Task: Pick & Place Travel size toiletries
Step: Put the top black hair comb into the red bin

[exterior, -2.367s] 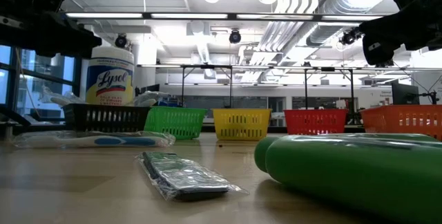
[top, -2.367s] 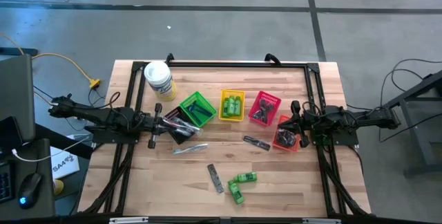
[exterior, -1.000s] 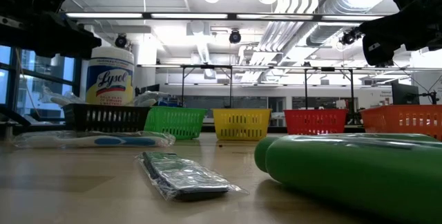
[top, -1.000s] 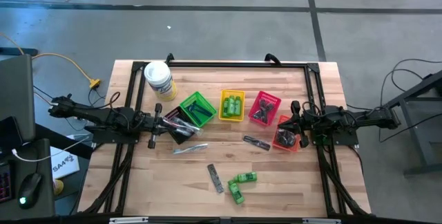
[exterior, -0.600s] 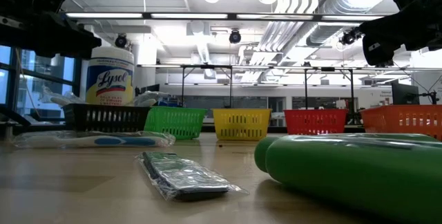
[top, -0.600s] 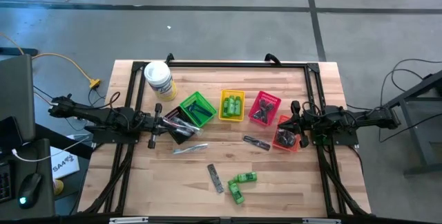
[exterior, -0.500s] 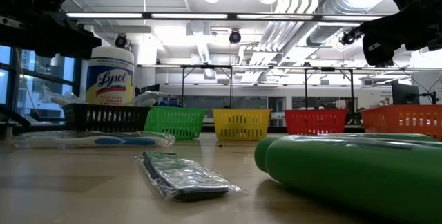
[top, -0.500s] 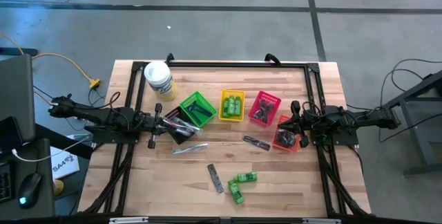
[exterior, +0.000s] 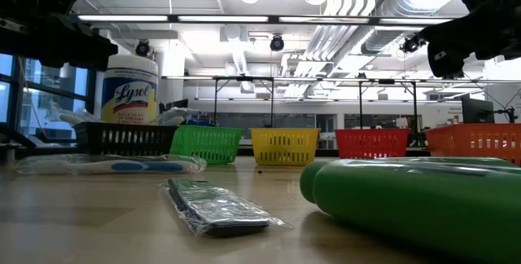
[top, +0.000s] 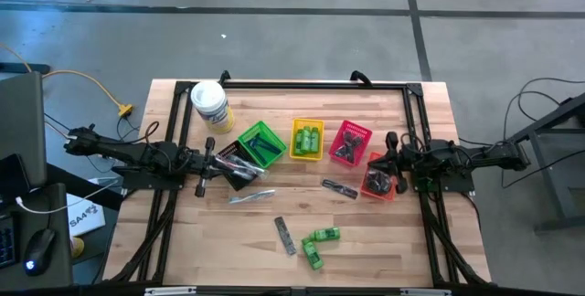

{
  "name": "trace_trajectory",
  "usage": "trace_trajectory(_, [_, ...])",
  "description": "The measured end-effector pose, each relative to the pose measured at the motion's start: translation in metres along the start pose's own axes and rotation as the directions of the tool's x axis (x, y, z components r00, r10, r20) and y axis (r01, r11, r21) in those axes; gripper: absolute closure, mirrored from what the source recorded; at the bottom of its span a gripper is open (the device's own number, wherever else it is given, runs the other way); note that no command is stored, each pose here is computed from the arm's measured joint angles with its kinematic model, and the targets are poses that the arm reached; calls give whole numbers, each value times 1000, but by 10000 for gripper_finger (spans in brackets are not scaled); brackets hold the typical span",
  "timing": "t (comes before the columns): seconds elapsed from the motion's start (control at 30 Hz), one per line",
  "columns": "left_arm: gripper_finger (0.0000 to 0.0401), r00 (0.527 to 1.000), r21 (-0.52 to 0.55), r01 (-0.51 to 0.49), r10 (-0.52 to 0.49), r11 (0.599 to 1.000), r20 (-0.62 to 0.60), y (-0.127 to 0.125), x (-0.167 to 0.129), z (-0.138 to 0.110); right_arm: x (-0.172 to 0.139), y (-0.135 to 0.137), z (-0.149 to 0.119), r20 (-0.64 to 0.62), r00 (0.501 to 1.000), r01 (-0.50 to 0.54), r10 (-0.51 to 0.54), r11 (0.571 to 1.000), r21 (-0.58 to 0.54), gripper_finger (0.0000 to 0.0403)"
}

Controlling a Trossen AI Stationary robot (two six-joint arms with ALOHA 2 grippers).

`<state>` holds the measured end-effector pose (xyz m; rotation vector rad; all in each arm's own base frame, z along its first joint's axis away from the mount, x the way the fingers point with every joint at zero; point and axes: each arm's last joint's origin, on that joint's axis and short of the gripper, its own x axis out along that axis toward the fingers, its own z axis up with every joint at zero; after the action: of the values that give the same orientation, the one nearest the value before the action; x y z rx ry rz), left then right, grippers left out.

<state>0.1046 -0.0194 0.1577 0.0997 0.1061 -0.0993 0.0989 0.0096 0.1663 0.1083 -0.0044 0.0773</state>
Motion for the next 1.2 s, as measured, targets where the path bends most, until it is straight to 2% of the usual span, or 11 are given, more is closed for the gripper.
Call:
trace_trajectory(0.17, [401, 1000, 0, 0, 0, 1000, 0, 0, 0, 0, 0, -1, 0, 9, 999, 51, -51, 999, 1, 400])
trace_trajectory(0.63, [401, 1000, 0, 0, 0, 1000, -4, 0, 0, 0, 0, -1, 0, 1, 999, 48, -48, 999, 19, 400])
trace_trajectory(1.07, [401, 1000, -3, -1, 1, 1000, -3, 0, 0, 0, 5, -2, -7, -84, 995, 51, -49, 999, 18, 400])
trace_trajectory(1.2, [401, 1000, -2, -1, 1, 1000, -4, 0, 0, 0, 8, 2, -2, -43, 998, -48, 52, 996, 78, 400])
